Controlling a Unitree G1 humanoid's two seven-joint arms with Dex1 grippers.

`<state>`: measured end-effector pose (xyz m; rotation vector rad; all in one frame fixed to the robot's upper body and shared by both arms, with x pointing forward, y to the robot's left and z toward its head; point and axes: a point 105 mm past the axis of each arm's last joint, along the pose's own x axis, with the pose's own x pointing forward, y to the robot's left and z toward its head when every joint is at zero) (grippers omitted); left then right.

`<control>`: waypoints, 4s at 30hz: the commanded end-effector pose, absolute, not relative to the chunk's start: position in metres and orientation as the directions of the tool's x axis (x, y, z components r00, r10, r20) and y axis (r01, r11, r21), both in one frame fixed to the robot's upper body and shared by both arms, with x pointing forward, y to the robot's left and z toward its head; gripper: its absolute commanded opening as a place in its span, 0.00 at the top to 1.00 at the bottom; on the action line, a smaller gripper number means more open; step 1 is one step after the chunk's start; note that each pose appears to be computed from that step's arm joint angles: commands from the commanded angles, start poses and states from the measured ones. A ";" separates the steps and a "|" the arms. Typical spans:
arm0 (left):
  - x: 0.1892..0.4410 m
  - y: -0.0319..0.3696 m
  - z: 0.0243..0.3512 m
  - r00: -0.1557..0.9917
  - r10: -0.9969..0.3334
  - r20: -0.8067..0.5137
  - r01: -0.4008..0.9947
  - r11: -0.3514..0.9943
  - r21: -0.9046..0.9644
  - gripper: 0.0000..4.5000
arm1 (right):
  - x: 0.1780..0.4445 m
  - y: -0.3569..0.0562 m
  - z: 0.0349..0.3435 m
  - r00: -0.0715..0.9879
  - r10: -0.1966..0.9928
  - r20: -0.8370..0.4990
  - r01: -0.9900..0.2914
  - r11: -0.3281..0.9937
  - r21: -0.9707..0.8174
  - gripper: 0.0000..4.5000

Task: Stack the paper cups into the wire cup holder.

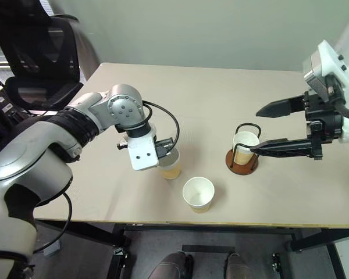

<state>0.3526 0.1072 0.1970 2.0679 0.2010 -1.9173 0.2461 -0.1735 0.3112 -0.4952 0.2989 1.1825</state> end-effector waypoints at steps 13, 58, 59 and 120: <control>0.363 0.065 0.275 0.254 -0.268 -0.929 0.276 -0.901 0.335 0.99 | 0.245 -0.204 0.324 0.450 0.755 -0.478 -0.890 0.330 -0.316 0.00; 0.336 -0.056 0.303 0.145 -0.526 -0.838 0.275 -0.792 0.544 0.99 | 0.248 -0.245 0.361 0.594 0.643 -0.482 -0.802 0.428 -0.418 0.00; 0.337 -0.058 0.301 0.149 -0.527 -0.836 0.275 -0.790 0.547 0.99 | 0.249 -0.244 0.361 0.594 0.643 -0.484 -0.802 0.427 -0.417 0.00; 0.354 -0.073 0.270 0.226 -0.538 -0.812 0.316 -0.748 0.583 0.99 | 0.247 -0.240 0.358 0.596 0.645 -0.478 -0.801 0.432 -0.415 0.00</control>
